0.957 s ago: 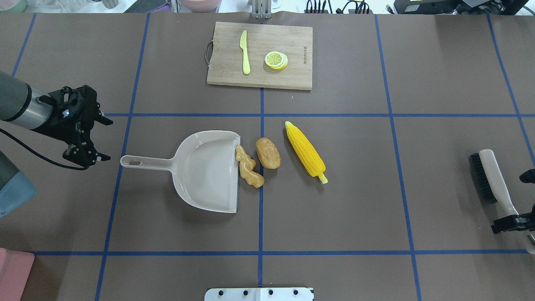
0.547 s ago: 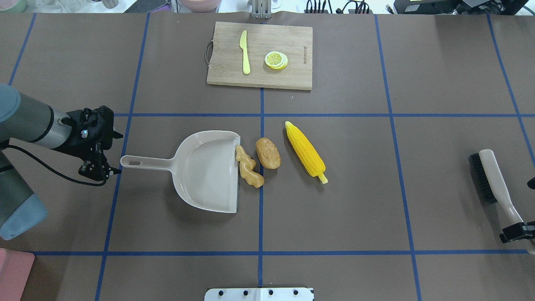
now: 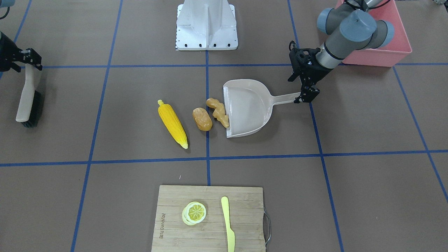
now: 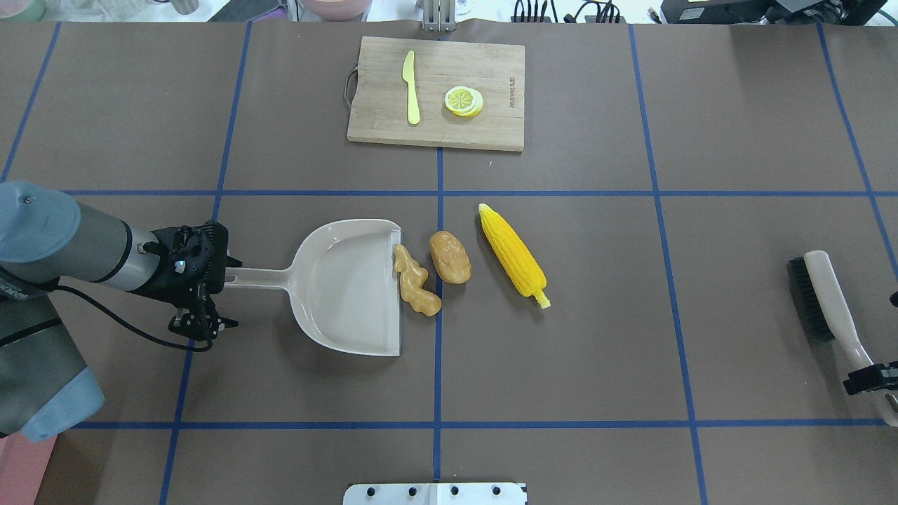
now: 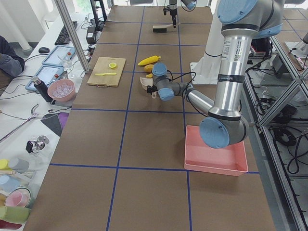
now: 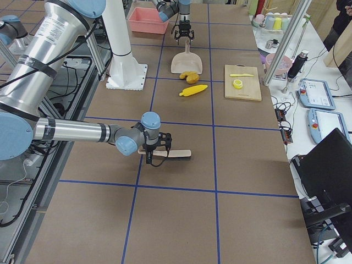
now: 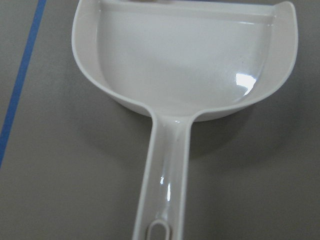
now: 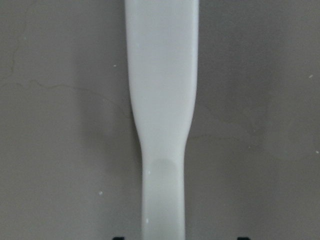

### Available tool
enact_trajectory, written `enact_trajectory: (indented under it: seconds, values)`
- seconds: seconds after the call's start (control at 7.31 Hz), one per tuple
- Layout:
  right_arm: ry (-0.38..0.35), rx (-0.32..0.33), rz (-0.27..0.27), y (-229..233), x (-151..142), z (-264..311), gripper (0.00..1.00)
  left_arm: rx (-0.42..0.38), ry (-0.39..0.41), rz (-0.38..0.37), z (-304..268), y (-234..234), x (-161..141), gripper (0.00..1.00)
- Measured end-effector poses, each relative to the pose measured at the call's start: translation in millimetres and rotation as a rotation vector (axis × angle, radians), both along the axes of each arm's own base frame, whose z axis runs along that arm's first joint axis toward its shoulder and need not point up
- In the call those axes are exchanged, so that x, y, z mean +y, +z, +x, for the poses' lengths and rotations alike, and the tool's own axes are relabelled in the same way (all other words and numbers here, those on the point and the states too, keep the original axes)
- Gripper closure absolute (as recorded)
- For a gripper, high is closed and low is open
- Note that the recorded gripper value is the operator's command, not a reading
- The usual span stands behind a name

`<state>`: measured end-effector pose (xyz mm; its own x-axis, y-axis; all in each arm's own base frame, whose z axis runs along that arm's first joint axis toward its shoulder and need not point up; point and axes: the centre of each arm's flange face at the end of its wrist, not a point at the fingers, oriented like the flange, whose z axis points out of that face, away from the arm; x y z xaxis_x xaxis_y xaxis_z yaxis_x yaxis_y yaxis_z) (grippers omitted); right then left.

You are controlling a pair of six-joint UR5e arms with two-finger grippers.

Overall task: Sweep and dump trash into bin
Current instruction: 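Reach the left gripper to the white dustpan handle and grasp it, then grasp the white brush handle with the right gripper and lift it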

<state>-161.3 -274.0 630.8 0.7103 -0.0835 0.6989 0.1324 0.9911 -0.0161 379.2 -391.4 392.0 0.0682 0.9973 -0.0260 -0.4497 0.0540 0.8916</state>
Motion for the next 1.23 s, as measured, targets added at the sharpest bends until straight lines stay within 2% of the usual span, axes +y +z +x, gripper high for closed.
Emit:
enact_trajectory:
  seconds: [0.14,0.27,0.41,0.55,0.68,0.82,1.23]
  values:
    - [0.005,-0.003,0.009,-1.9,-4.2,-0.5,0.29,0.000,0.000,0.005,3.0,0.0,1.0,0.03]
    - [0.010,-0.007,0.016,-3.9,-8.2,-1.8,0.36,-0.003,-0.003,0.008,4.8,1.6,0.2,0.03]
    - [0.013,-0.009,0.022,-5.0,-11.7,-3.9,0.50,-0.005,-0.006,0.007,8.7,2.1,-3.1,0.03]
    - [0.012,-0.007,0.026,-4.6,-14.1,-6.7,0.56,-0.005,-0.017,0.003,14.4,-0.5,-8.1,0.03]
    - [0.008,0.000,0.029,-2.8,-14.6,-9.8,0.71,-0.003,-0.035,-0.002,18.3,-4.4,-12.5,0.03]
    - [0.003,0.007,0.032,-1.3,-14.1,-12.5,1.00,-0.003,-0.047,-0.004,20.2,-6.1,-14.9,0.03]
    - [0.015,-0.019,0.015,-5.6,-16.7,-5.6,1.00,-0.019,-0.062,-0.033,25.4,4.4,-19.3,0.03]
